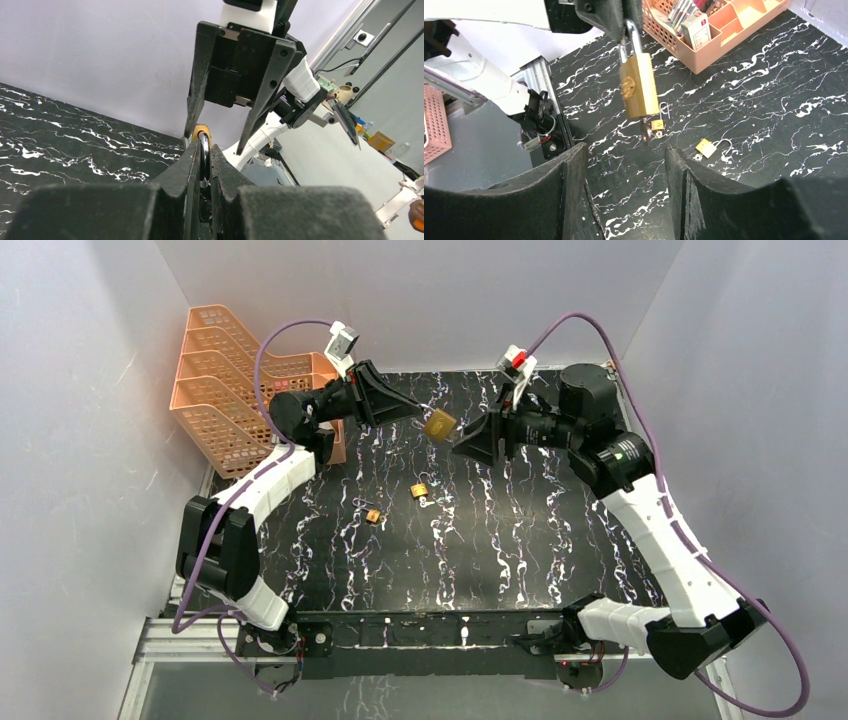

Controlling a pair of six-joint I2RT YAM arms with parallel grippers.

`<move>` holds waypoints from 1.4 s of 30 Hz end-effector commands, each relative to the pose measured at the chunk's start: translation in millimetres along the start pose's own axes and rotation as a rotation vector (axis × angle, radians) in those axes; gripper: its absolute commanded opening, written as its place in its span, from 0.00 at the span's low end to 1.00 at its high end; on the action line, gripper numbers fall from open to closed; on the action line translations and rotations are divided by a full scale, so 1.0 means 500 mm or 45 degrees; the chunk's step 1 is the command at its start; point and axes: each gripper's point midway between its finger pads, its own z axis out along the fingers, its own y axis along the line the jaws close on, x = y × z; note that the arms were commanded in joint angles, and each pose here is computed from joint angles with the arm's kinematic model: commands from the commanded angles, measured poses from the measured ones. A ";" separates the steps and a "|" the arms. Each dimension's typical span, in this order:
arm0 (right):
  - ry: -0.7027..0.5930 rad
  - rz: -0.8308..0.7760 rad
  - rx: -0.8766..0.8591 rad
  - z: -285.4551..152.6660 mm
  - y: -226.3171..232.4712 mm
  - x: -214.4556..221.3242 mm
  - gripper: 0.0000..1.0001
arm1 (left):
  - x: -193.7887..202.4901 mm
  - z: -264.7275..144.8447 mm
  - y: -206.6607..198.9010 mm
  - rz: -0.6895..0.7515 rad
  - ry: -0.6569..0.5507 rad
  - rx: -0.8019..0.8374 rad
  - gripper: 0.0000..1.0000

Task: Lock with the key
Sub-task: Lock the lock.

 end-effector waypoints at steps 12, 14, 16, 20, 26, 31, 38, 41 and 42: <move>-0.050 -0.078 -0.003 0.035 -0.028 -0.036 0.52 | -0.041 0.001 -0.047 0.150 -0.054 0.040 0.00; -0.053 -0.081 -0.004 0.035 -0.029 -0.037 0.52 | -0.041 0.001 -0.046 0.150 -0.056 0.040 0.00; -0.056 -0.085 -0.008 0.036 -0.028 -0.036 0.51 | -0.042 0.001 -0.045 0.150 -0.058 0.038 0.00; -0.062 -0.076 -0.017 0.039 -0.028 -0.035 0.47 | -0.041 0.001 -0.045 0.146 -0.058 0.038 0.00; -0.070 -0.065 -0.047 0.044 -0.023 -0.035 0.41 | -0.039 -0.001 -0.048 0.145 -0.058 0.037 0.00; -0.055 -0.053 -0.067 0.046 -0.020 -0.030 0.08 | -0.043 0.000 -0.046 0.148 -0.072 0.033 0.00; -0.042 -0.069 -0.034 0.035 -0.021 -0.021 0.00 | -0.060 0.004 -0.046 0.171 -0.099 0.033 0.00; -0.035 -0.074 0.000 0.029 -0.028 -0.012 0.00 | -0.073 0.005 -0.047 0.190 -0.114 0.031 0.00; -0.027 -0.070 0.009 0.027 -0.030 -0.006 0.00 | -0.078 0.005 -0.048 0.198 -0.118 0.032 0.00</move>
